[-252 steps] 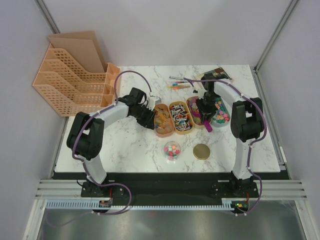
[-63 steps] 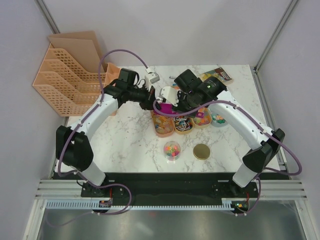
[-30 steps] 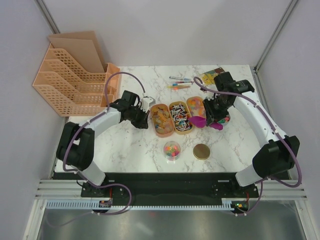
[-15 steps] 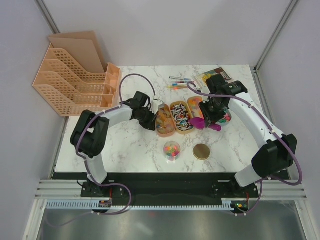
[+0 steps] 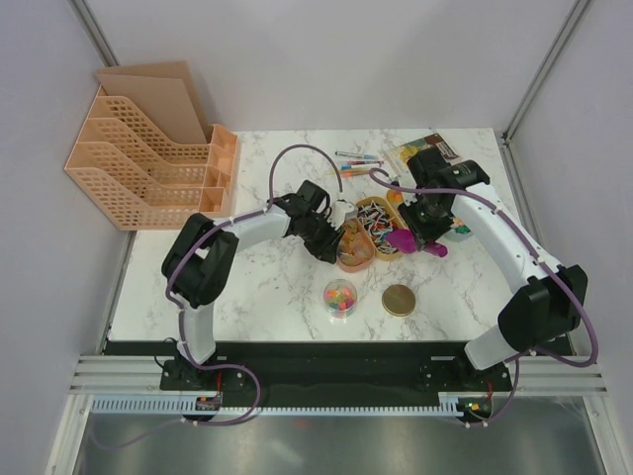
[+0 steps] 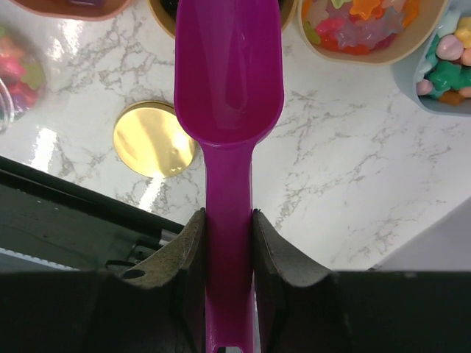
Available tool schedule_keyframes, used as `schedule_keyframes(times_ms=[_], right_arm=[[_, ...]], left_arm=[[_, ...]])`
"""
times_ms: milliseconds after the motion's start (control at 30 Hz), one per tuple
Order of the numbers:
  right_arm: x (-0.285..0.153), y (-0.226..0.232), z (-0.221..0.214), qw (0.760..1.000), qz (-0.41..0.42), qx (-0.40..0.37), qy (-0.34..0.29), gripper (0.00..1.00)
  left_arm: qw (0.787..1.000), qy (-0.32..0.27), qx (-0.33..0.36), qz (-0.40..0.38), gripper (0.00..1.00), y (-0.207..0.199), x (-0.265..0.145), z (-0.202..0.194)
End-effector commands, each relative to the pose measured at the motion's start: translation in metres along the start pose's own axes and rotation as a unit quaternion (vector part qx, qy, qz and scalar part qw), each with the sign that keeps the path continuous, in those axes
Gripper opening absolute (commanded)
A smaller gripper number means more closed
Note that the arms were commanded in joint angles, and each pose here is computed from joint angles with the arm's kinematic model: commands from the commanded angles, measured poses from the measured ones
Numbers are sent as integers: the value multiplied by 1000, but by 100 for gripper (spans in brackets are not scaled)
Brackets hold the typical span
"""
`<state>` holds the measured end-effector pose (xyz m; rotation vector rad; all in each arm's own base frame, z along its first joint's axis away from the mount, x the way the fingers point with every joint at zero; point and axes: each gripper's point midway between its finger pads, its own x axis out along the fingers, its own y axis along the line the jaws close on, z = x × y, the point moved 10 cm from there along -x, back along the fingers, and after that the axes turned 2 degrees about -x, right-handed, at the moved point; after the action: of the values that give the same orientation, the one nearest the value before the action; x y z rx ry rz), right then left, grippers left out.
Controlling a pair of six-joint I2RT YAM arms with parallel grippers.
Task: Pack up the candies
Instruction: Move the storage box to the center of the board, then scoop the fake candies from the storage box.
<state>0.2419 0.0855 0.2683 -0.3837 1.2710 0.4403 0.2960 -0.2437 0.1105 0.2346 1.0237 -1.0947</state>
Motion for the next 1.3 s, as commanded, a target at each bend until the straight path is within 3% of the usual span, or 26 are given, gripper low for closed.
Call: schedule_keyframes(times_ms=[0,133,167,600,800,1267], right_arm=[[0,-8,-11,998,-34,-34,36,0],[4,-11,-16,996,-38,-53,63,0],[6,-12,-16,995,-39,-57,71,0],[32,7,38,977,-67,-171,110,0],[51,9,40,974,-46,-170,145,0],[74,-13,62,987,1,-93,130,0]], left_arm=[[1000,-14,12,0,42,-5,-15,9],[1000,-16,17,6,47,-14,-32,-9],[1000,-17,15,6,56,-16,-35,-11],[999,-48,-2,14,58,-31,-56,-31],[997,-64,8,30,58,-36,-68,-38],[996,-76,13,39,59,-36,-75,-41]])
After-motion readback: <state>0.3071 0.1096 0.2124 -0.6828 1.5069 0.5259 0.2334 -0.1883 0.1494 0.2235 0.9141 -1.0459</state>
